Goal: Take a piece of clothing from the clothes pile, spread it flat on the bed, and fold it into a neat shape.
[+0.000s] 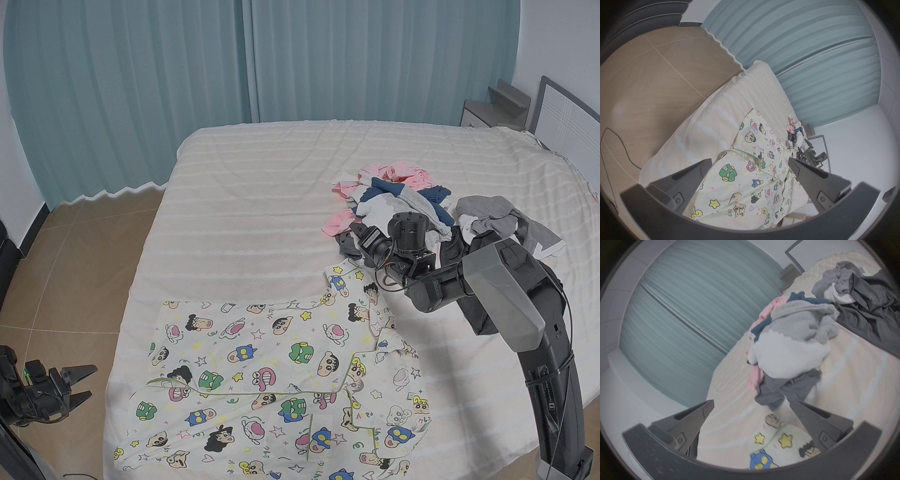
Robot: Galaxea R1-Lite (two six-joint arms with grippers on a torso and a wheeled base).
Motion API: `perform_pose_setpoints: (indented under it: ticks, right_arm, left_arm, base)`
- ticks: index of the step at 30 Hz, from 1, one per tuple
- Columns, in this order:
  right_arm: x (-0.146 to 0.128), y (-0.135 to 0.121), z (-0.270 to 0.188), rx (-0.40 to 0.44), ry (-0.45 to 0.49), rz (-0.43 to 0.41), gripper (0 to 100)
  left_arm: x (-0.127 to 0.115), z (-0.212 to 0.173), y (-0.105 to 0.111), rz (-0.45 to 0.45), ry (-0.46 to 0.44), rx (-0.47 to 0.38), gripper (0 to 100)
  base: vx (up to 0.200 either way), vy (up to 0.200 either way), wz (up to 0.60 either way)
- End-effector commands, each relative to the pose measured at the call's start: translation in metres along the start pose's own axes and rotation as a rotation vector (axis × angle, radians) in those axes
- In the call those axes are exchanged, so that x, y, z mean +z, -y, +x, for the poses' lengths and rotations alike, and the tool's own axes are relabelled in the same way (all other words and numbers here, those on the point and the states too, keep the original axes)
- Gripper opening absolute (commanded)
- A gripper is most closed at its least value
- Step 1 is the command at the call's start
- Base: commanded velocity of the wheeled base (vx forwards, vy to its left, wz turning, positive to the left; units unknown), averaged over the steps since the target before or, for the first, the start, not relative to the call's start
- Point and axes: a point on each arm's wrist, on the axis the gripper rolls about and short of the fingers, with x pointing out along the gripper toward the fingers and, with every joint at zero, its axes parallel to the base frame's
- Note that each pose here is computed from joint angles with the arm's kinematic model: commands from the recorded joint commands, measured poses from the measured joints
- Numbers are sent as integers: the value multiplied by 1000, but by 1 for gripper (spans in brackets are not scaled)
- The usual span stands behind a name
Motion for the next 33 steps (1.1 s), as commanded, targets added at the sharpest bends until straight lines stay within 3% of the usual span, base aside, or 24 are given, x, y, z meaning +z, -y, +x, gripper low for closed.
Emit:
perform_pose_setpoints:
  ticks: [1,6,11,20,23,33]
  right_arm:
    - [3,8,-32,-77,-72,-21,100]
    - [11,17,-78,-136,-159,-85,100]
    - [22,29,-127,-179,-174,-117,100]
    - [8,58,-228,-185,-286,-200,100]
    - [-1,70,-240,-191,-337,-220,100]
    - [-17,83,-214,-145,-328,-238,100]
  left_arm:
    - [0,0,0,1,1,1,100]
    - [-1,0,1,-1,-4,-2,100]
    - [-5,4,3,-3,-35,-15,100]
    - [-11,8,7,-1,-71,-28,100]
    - [-12,9,7,0,-79,-31,100]
    - [-12,11,6,-5,-87,-35,100]
  base:
    - [0,0,0]
    - [0,0,0]
    - [0,0,0]
    - [0,0,0]
    - [0,0,0]
    - [0,0,0]
